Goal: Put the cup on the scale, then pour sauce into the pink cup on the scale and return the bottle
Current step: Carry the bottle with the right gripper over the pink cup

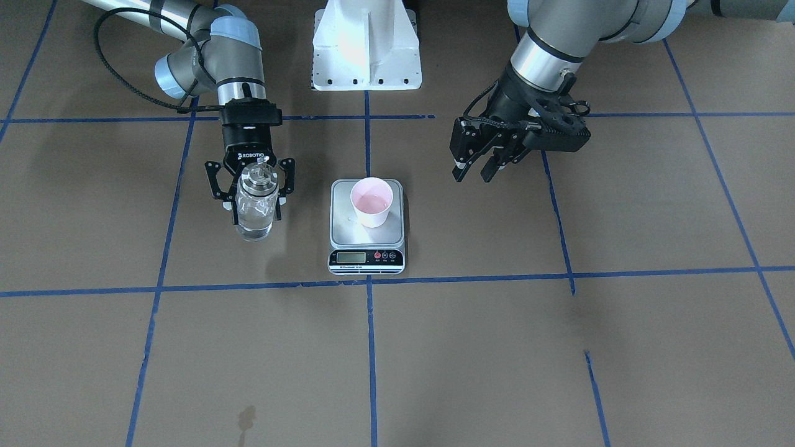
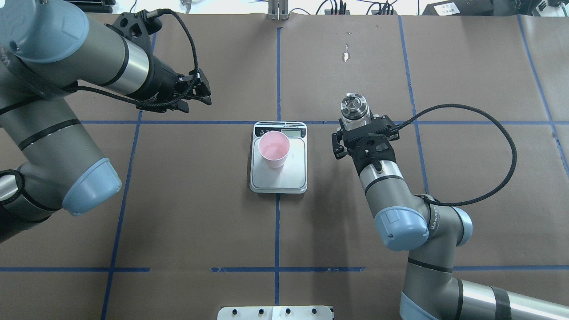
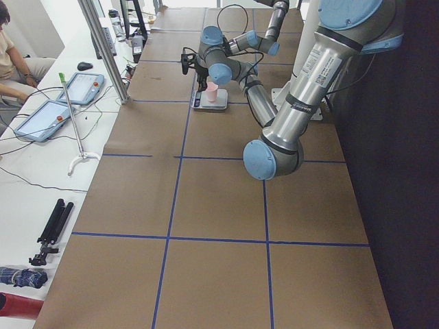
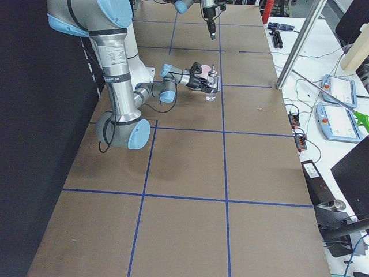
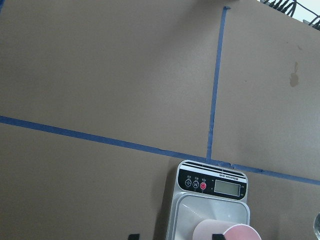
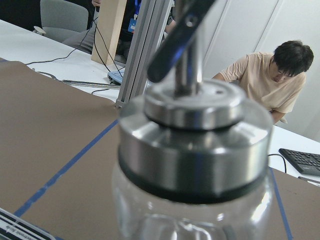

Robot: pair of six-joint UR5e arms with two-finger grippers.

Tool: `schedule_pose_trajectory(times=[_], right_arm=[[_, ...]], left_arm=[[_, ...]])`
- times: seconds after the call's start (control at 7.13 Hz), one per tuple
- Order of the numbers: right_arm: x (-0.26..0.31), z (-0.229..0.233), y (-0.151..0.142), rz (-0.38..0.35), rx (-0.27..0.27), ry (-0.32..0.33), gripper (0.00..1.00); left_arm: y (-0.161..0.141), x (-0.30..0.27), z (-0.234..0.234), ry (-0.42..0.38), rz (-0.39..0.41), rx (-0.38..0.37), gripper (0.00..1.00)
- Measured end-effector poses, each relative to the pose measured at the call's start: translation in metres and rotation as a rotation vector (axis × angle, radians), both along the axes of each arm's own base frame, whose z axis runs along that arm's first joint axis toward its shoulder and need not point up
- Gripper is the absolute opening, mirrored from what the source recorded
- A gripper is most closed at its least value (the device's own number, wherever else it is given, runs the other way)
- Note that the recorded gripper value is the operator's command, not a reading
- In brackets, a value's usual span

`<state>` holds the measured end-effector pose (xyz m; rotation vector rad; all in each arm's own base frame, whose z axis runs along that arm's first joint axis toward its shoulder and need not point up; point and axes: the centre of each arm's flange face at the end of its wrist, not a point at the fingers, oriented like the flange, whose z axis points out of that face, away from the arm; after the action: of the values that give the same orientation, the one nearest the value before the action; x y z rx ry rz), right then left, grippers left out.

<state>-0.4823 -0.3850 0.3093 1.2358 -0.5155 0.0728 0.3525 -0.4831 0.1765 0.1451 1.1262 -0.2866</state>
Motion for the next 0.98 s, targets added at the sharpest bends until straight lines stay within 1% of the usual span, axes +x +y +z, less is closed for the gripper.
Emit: schedule_pose_trajectory(times=[0.14,0.28,0.56,0.7,0.84,0.98], right_arm=[[-0.002,-0.006,0.0,-0.002,0.007,0.028,0.0],[-0.011,-0.014,-0.001,0.001,-0.005,0.092,0.0],[-0.028,-0.046,-0.004,-0.001,-0.061,0.283,0.0],[-0.031,-0.051,-0.004,-0.007,-0.084,0.369,0.0],[-0.035,-0.05,-0.004,-0.006,-0.09,0.478,0.0],[-0.036,-0.049,-0.005,-0.001,-0.067,0.615,0.0]], left_arm=[[0.0,0.001,0.001,-0.001,0.001,0.0,0.57],[0.0,0.001,0.001,-0.002,0.002,0.002,0.57],[-0.001,-0.001,0.001,-0.002,0.0,0.004,0.57],[-0.001,-0.002,0.002,-0.003,-0.001,0.003,0.57],[-0.001,-0.003,0.004,-0.006,-0.002,0.002,0.56],[0.0,-0.004,0.005,-0.006,-0.002,0.001,0.56]])
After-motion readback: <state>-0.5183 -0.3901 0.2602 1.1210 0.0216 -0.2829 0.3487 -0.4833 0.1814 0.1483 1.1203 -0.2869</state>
